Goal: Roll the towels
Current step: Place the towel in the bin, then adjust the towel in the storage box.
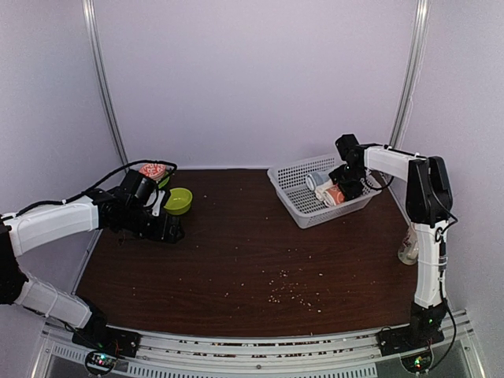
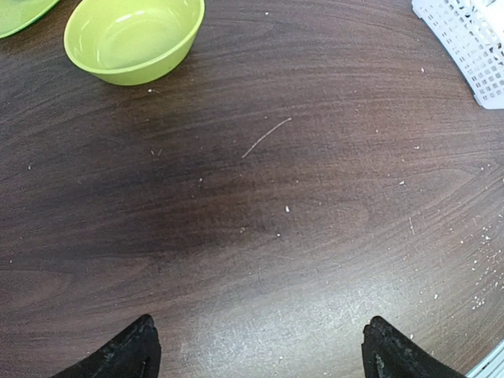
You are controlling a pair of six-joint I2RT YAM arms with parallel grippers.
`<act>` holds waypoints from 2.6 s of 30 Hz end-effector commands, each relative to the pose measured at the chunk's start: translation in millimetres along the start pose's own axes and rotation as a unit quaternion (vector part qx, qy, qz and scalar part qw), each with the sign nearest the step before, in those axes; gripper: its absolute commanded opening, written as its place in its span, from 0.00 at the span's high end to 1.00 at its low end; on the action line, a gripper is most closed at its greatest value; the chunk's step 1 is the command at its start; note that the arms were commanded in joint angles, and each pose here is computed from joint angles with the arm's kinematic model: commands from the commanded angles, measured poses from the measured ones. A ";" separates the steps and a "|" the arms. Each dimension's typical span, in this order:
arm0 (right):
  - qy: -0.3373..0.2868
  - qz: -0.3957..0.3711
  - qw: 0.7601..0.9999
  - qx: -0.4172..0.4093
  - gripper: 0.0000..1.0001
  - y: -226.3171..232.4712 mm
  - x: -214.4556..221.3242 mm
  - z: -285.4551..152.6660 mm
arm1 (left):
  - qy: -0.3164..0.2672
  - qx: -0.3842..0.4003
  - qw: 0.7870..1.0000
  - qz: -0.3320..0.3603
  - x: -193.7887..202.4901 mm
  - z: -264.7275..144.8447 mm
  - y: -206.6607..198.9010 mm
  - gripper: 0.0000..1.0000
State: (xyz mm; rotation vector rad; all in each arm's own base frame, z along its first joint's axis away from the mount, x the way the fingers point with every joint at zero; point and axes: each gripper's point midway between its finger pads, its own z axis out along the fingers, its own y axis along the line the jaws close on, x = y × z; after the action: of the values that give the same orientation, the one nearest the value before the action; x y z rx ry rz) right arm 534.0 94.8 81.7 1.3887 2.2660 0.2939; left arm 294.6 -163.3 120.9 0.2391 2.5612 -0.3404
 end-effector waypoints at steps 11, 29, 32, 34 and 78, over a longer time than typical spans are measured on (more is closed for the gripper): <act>-0.024 -0.050 0.998 0.025 0.22 -8.2 -19.1 -24.2 | -0.022 0.017 1.000 -0.003 -17.8 -8.4 -7.5 0.09; -0.013 -0.100 0.994 0.042 0.17 -24.3 -25.6 -42.2 | -0.024 0.024 0.999 -0.003 -19.2 -10.8 -10.0 0.09; -0.009 -0.103 0.994 0.041 0.16 -28.5 -25.5 -43.2 | -0.025 0.027 0.999 -0.003 -19.2 -11.3 -11.4 0.09; -0.006 -0.105 0.994 0.042 0.16 -31.5 -25.4 -43.6 | -0.024 0.027 0.999 -0.004 -19.1 -10.8 -10.9 0.09; 0.008 -0.118 0.990 0.080 0.68 -57.5 -51.5 -12.3 | -0.012 0.025 1.000 -0.005 -15.9 -5.4 -10.7 0.09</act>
State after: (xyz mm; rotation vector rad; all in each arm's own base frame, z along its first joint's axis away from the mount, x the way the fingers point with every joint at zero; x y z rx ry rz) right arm 504.2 34.5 88.0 1.1846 2.4392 0.1066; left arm 294.0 -171.6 125.0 0.2564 2.5622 -0.3976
